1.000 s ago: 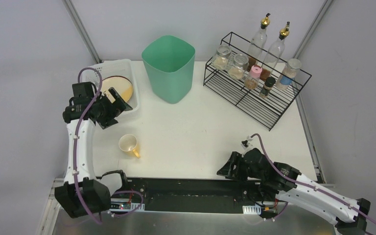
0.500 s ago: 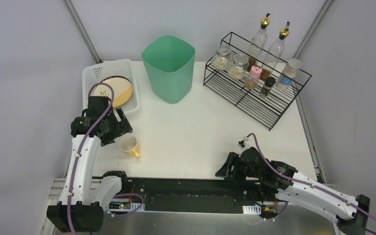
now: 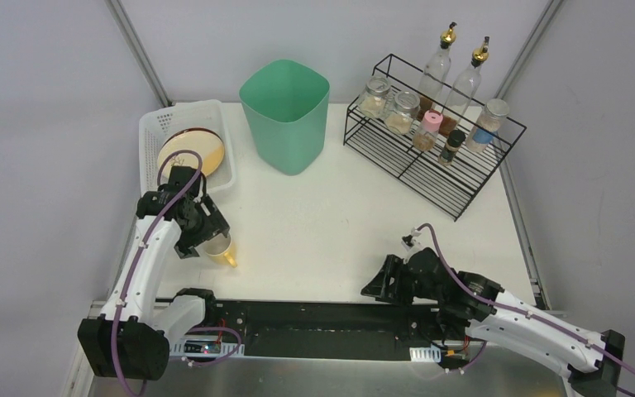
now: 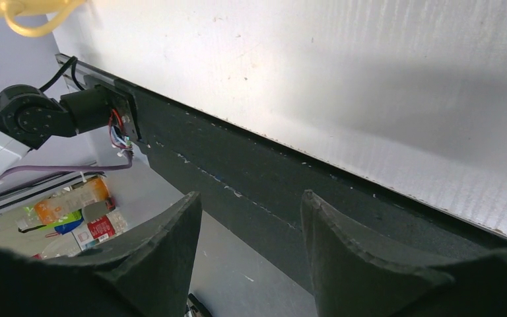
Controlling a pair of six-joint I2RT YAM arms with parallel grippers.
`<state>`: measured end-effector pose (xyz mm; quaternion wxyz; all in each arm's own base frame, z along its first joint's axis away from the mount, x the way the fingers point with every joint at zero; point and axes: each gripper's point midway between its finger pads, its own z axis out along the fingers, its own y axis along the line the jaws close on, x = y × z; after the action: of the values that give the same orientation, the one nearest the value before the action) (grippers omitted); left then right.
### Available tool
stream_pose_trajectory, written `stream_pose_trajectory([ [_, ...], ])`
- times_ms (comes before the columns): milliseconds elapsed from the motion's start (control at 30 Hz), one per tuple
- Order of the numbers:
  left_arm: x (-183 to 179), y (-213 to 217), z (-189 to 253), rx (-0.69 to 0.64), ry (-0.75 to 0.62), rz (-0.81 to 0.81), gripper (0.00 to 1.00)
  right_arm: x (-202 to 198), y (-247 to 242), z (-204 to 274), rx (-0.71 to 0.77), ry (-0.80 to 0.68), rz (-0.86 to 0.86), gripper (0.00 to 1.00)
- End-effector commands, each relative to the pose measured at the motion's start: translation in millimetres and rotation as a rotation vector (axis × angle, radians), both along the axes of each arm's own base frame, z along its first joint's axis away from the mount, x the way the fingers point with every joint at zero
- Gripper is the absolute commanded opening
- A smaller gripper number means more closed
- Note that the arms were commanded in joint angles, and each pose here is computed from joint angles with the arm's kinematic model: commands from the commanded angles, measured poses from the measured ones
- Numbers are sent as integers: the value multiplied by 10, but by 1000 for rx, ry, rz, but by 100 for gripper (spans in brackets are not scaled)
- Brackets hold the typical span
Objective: Clear the kitchen counter
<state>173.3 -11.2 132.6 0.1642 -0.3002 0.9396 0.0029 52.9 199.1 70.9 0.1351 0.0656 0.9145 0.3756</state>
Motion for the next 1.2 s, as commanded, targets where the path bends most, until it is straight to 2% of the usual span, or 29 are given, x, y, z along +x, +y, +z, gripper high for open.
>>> stream_pose_trajectory([
  [0,-133,49,-90,12,6,124,80,-15,56,74,51,-10,14,60],
  [300,-238,26,-303,-2,67,210,77,-30,37,14,47,-6,16,60],
  [467,-191,12,-339,-8,59,218,54,-19,50,-28,50,-3,9,60],
  [633,-199,1,-441,-12,80,217,45,-23,49,-48,50,0,8,60],
  [767,-180,-39,-505,-31,85,207,32,-25,45,-66,41,0,13,60],
  [967,-135,-61,-485,-40,79,192,0,-21,69,-81,45,3,15,60],
  [1167,119,-146,-123,-87,-41,127,0,-23,65,-91,34,3,21,60],
])
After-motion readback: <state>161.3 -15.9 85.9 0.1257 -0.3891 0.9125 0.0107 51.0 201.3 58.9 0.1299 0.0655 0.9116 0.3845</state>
